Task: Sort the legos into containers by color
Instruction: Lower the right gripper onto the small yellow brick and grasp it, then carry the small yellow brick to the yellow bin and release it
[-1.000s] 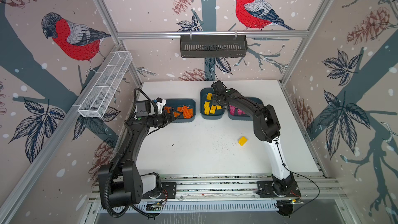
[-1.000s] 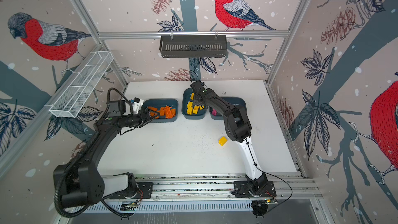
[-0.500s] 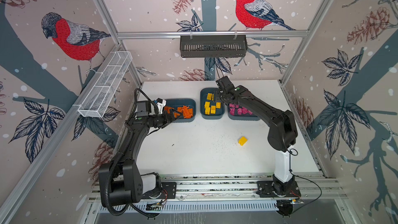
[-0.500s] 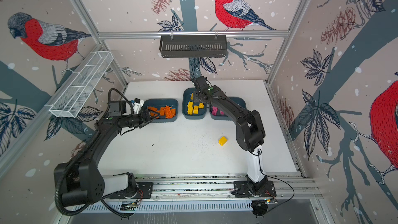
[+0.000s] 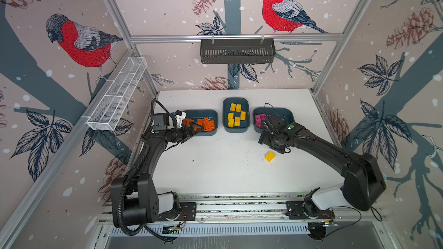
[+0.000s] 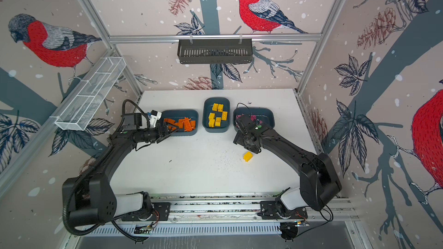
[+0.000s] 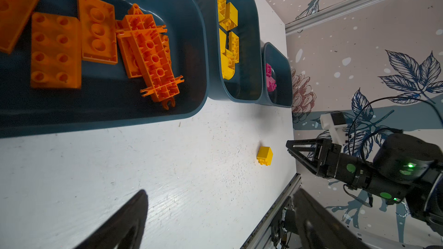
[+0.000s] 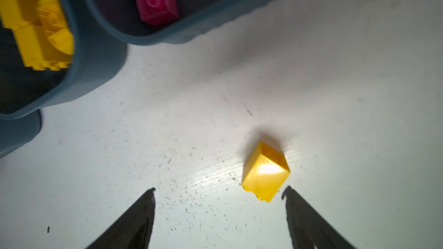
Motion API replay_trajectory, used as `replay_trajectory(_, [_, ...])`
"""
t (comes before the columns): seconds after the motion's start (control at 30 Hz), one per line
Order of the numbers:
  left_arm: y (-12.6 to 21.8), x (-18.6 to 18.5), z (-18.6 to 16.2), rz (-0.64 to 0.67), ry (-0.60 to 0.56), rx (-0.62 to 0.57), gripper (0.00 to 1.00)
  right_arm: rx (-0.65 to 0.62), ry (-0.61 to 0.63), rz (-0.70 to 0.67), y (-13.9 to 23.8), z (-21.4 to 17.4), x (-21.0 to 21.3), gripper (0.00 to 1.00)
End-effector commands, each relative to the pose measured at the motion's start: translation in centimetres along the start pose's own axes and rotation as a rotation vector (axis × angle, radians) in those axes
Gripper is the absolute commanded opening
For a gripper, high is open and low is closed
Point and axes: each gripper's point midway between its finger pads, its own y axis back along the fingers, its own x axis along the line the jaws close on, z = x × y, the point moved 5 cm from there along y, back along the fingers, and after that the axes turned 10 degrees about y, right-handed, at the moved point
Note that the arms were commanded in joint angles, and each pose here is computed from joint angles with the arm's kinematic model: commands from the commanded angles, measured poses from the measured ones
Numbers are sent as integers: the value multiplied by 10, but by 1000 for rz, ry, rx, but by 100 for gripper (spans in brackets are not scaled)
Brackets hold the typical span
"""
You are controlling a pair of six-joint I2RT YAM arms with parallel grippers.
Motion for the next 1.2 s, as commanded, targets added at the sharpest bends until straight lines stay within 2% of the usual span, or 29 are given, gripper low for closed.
replay_trajectory(0.0, [-1, -5, 3, -30, -27, -7, 94, 56, -181, 24, -9, -15, -12, 83])
replay_trajectory(0.17, [-1, -4, 0, -25, -26, -5, 94, 91, -243, 30, -30, -21, -18, 80])
replay_trajectory(0.37, [1, -5, -2, -18, -29, -7, 94, 117, -250, 7, -53, -22, -19, 67])
replay_trajectory(0.67, [2, -6, -4, -26, -28, -1, 94, 102, -196, -53, -61, -15, -22, 30])
replay_trajectory(0.93, [2, -13, 4, -35, -35, -6, 94, -106, 34, 68, -5, 49, 60, 23])
replay_trajectory(1.17, [-2, -25, 10, -47, -50, -6, 94, -204, 148, 156, -11, 104, 124, 23])
